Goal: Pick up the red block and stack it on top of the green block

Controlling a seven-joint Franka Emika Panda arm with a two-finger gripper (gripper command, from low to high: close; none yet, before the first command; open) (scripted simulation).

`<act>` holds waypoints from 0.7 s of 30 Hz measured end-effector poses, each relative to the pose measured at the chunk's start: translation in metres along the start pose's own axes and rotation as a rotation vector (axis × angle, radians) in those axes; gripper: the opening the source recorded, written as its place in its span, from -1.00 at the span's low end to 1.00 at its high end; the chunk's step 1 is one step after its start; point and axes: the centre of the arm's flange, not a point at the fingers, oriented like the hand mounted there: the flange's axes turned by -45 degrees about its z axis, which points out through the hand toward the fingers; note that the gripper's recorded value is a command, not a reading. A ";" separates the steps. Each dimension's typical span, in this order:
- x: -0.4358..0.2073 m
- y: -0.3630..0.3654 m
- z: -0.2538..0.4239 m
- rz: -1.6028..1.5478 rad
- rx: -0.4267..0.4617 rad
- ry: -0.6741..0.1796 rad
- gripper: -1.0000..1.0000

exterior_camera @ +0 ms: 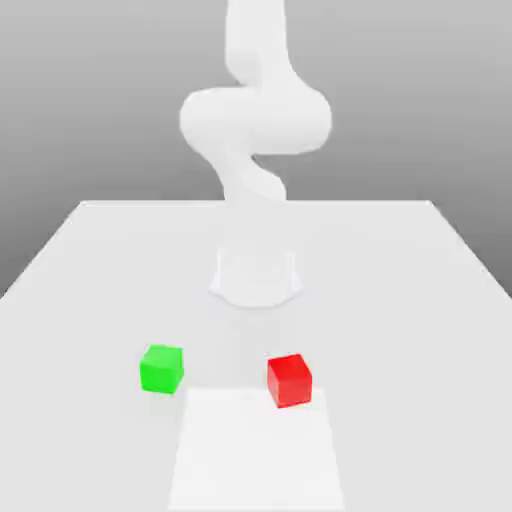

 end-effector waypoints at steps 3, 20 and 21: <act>-0.030 -0.008 0.073 -0.038 0.015 -0.110 0.00; -0.354 -0.043 0.322 -0.264 0.099 -0.712 0.00; -0.362 -0.043 0.328 -0.266 0.100 -0.715 0.00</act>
